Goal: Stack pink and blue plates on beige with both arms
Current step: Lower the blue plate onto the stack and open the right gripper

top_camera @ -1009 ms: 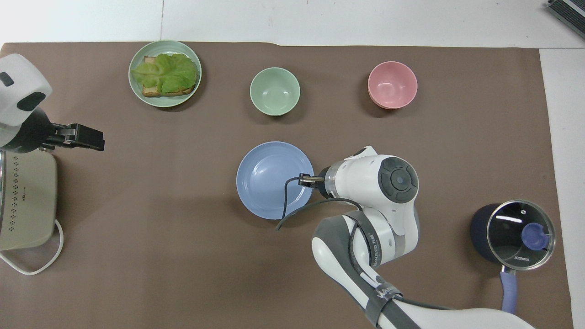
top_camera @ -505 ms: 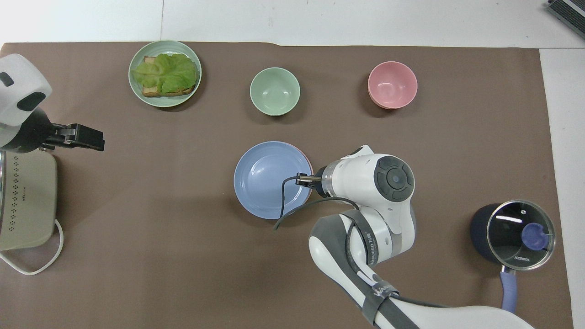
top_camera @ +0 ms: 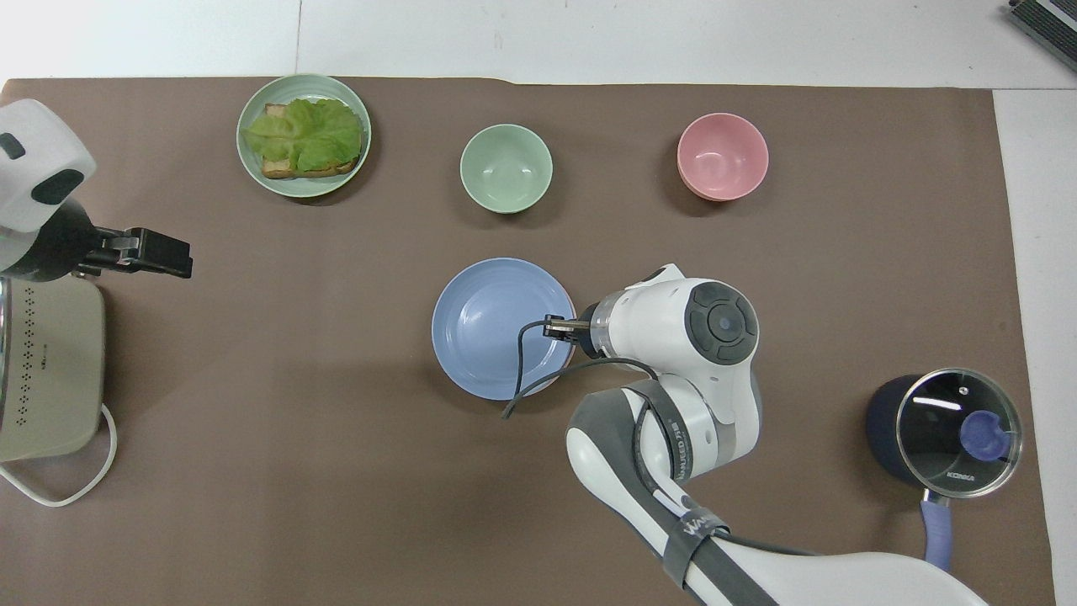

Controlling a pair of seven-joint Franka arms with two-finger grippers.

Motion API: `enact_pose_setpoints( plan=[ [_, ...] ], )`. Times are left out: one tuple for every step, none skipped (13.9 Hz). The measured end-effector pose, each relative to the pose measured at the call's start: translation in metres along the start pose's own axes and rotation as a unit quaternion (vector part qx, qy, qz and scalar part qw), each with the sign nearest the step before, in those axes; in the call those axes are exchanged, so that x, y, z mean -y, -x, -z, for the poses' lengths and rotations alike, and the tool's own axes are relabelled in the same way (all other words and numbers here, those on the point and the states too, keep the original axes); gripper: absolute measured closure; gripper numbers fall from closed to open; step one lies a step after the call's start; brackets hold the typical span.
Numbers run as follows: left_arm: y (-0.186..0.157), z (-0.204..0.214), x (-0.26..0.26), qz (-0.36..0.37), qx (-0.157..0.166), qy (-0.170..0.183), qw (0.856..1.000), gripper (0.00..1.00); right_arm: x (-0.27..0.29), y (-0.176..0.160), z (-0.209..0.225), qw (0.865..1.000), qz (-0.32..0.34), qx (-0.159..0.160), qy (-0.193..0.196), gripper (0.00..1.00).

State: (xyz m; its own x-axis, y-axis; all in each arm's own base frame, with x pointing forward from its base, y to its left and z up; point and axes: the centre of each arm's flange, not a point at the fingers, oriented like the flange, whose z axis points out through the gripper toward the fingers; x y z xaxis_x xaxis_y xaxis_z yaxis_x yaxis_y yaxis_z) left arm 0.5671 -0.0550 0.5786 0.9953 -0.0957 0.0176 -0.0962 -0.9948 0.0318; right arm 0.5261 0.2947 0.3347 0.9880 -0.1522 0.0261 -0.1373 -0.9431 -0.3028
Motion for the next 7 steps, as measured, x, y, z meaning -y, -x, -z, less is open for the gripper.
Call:
enact_pose_setpoints(
  plan=[
    [0.000, 0.000, 0.000, 0.000, 0.000, 0.000, 1.000, 0.00, 0.000, 0.000, 0.000, 1.000, 0.000, 0.000, 0.000, 0.65],
    [0.000, 0.000, 0.000, 0.000, 0.000, 0.000, 1.000, 0.00, 0.000, 0.000, 0.000, 1.000, 0.000, 0.000, 0.000, 0.56],
    [0.000, 0.000, 0.000, 0.000, 0.000, 0.000, 1.000, 0.00, 0.001, -0.001, 0.002, 1.000, 0.001, -0.002, -0.001, 0.56],
    [0.000, 0.000, 0.000, 0.000, 0.000, 0.000, 1.000, 0.00, 0.003, -0.004, 0.006, 1.000, 0.001, -0.006, -0.004, 0.47],
    [0.000, 0.000, 0.000, 0.000, 0.000, 0.000, 1.000, 0.00, 0.004, -0.007, 0.011, 1.000, 0.003, -0.012, -0.005, 0.38],
    [0.000, 0.000, 0.000, 0.000, 0.000, 0.000, 1.000, 0.00, 0.004, -0.012, 0.020, 1.000, 0.005, -0.022, -0.006, 0.28],
    [0.000, 0.000, 0.000, 0.000, 0.000, 0.000, 1.000, 0.00, 0.001, -0.018, 0.034, 0.999, 0.009, -0.035, -0.004, 0.15]
  ],
)
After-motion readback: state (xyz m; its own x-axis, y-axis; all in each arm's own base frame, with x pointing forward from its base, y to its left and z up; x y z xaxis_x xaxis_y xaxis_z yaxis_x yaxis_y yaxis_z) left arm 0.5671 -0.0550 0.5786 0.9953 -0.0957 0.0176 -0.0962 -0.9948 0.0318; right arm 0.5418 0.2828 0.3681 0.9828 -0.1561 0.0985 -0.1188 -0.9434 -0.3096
